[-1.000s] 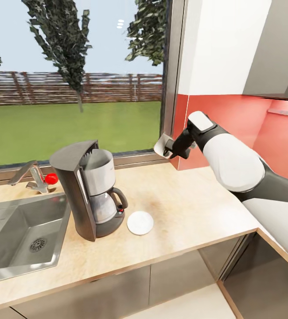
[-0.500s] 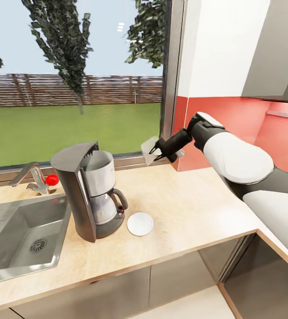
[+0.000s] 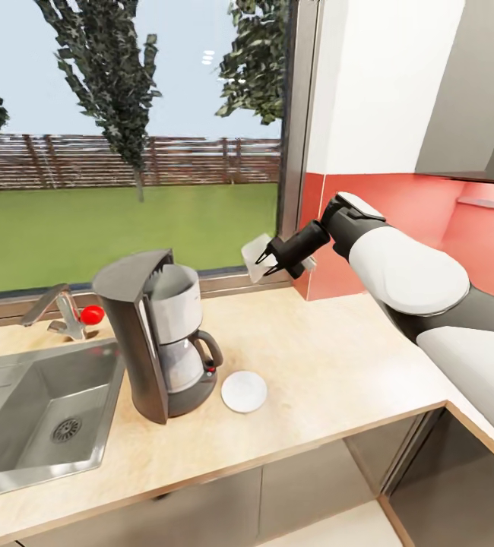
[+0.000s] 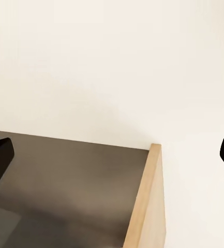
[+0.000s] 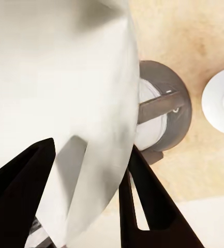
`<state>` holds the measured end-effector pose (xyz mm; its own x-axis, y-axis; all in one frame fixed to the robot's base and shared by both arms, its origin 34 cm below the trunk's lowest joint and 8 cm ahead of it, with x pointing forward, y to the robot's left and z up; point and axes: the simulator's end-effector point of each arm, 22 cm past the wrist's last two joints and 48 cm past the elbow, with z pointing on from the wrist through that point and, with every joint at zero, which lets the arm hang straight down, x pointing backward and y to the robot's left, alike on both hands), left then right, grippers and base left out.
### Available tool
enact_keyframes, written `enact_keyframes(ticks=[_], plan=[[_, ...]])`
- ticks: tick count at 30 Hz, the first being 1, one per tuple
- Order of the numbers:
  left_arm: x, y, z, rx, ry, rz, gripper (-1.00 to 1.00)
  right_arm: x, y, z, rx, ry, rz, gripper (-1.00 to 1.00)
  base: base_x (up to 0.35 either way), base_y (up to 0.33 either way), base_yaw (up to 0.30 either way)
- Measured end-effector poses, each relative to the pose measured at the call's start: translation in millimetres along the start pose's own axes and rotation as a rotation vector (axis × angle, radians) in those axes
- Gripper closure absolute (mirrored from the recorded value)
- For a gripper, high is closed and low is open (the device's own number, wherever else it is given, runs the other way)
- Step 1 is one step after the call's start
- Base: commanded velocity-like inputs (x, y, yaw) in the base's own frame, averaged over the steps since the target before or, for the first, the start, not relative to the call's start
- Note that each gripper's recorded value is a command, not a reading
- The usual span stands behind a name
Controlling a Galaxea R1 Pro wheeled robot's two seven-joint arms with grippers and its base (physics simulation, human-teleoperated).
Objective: Set up a coffee station on the kitchen countertop: keep the coffee maker on the countertop, move the bottle of coffee from the kitchen shelf to the counter next to the coffee maker, place a paper coffee filter on top of the coffee maker, put the saucer next to the coffee maker with the coffee cup on the saucer, and place the electric kettle next to the coffee maker.
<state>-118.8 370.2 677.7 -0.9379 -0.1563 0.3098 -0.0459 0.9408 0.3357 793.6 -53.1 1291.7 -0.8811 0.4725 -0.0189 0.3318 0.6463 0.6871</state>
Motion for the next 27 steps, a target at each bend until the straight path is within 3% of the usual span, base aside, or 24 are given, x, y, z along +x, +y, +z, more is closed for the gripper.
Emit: enact_keyframes(ticks=[10, 22, 27], plan=[[-6.2, -1.4, 1.3, 0.002, -0.016, -0.007, -1.00, 4.3, 5.3, -8.5, -0.005, -0.008, -0.010, 1.00, 0.154, 0.231, 0.000], [-13.3, -3.2, 2.9, 0.006, -0.033, -0.012, -1.00, 8.9, 12.0, -19.5, -0.013, -0.021, -0.022, 1.00, 0.008, 0.014, 0.000], [-16.7, -3.8, 3.4, 0.007, -0.041, -0.015, -1.00, 10.6, 14.4, -23.4, -0.015, -0.025, -0.027, 1.00, -0.202, 0.007, 0.000]])
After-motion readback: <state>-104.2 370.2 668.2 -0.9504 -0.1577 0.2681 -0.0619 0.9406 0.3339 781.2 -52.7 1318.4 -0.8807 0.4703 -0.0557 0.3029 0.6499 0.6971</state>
